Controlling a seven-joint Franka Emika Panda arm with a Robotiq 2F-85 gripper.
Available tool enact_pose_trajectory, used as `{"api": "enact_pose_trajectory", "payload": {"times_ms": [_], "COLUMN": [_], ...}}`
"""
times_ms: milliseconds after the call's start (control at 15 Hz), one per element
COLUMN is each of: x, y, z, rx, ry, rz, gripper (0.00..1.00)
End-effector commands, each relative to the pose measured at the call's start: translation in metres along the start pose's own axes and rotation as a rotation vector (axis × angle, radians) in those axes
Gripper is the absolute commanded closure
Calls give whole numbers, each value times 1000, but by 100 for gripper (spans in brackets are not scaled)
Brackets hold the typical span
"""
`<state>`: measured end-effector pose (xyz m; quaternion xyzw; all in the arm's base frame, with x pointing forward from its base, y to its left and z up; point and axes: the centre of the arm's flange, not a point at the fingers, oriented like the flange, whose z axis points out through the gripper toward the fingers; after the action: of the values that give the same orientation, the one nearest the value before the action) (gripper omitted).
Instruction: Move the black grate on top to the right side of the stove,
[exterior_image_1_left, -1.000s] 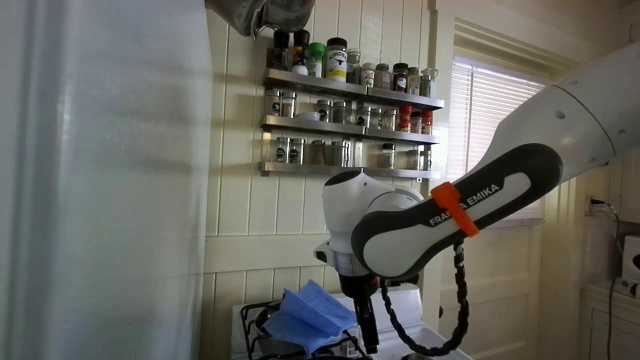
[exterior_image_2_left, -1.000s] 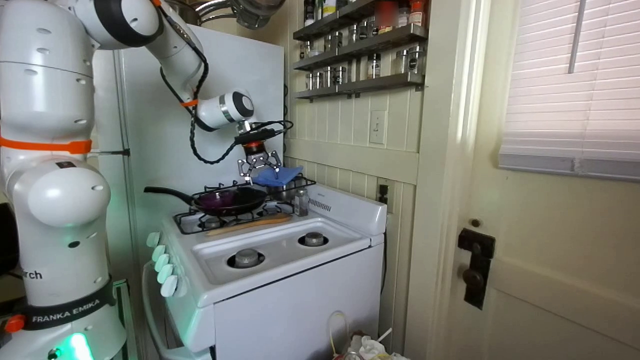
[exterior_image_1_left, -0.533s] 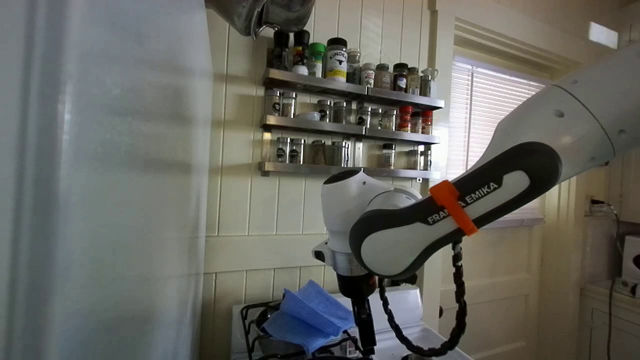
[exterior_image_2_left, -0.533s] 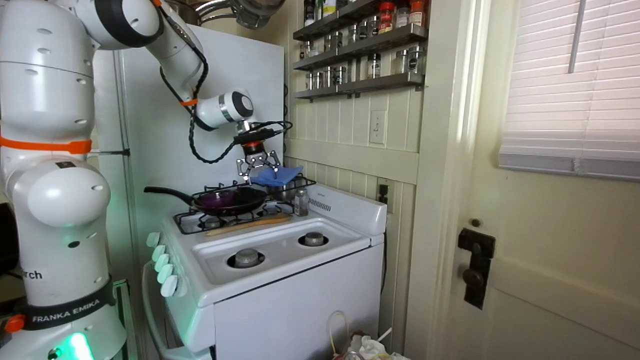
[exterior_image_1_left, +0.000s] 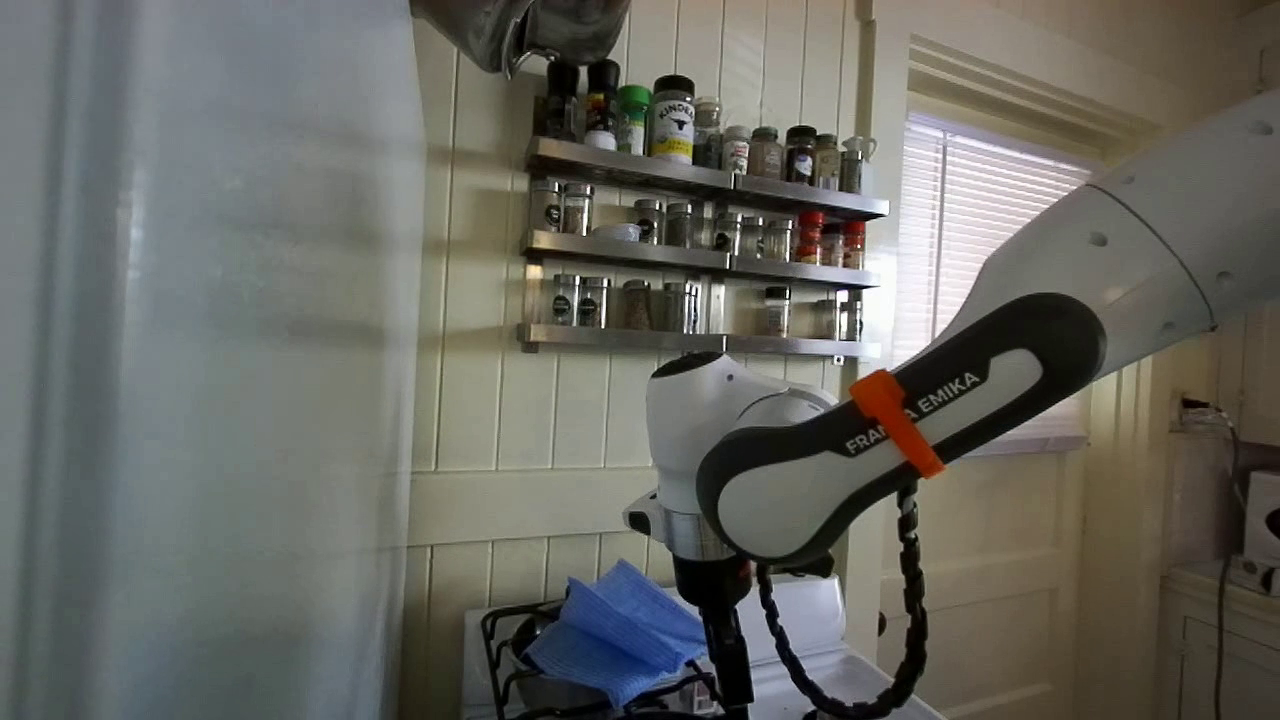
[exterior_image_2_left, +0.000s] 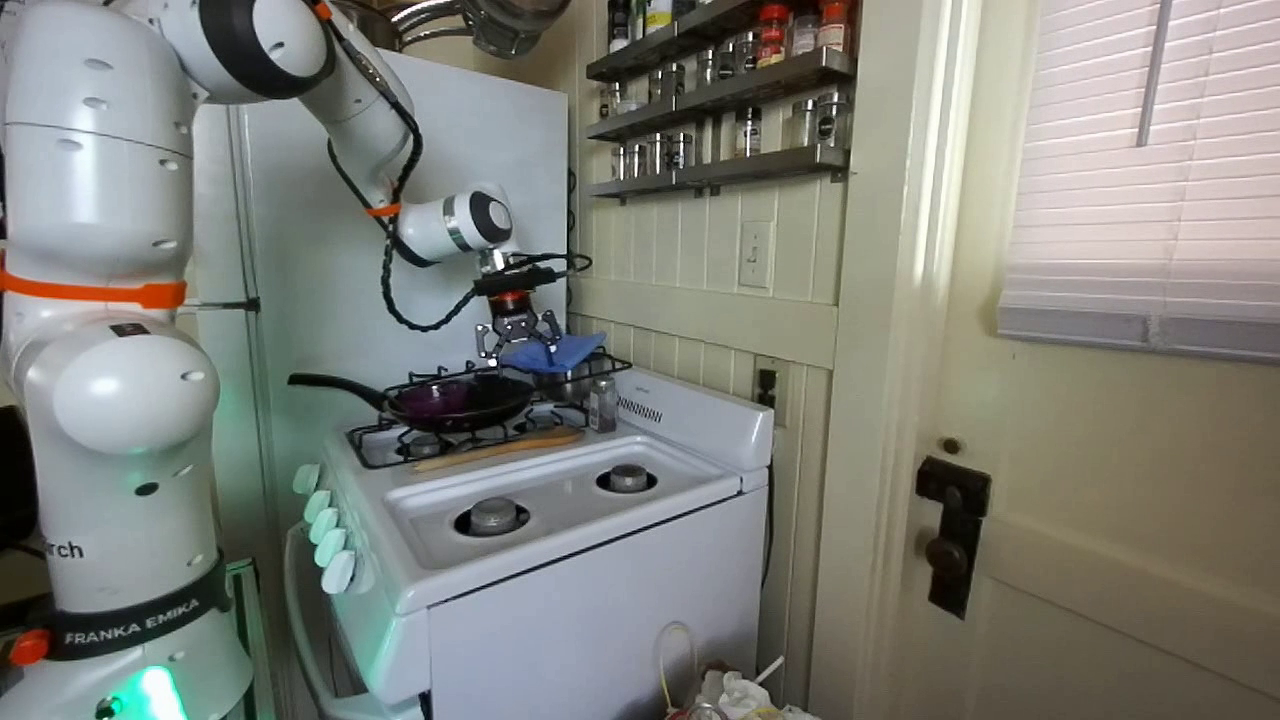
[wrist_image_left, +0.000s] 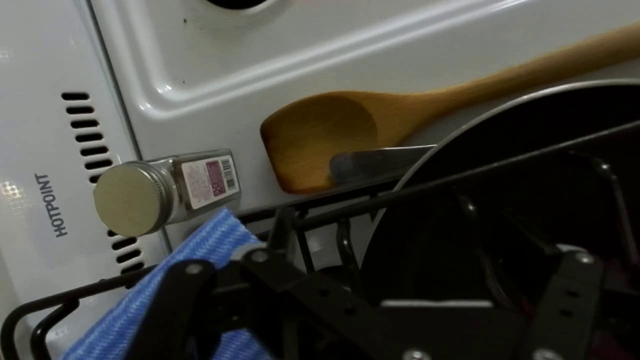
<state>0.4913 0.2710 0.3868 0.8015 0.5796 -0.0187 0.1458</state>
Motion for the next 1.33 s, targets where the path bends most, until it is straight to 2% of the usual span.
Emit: {"api": "enact_pose_trajectory", "payload": {"times_ms": [0,267,667,1000,1267], "x": [-1,7,19,29,33], "y": [16,23,20,11,4], "z": [22,35,37,24,12], "rx": [1,22,-14,-29,-24], "ry": [37,51,29,53,76], "rz": [-66,-115,-250,-294,-271], "gripper": [0,0,0,0,0]}}
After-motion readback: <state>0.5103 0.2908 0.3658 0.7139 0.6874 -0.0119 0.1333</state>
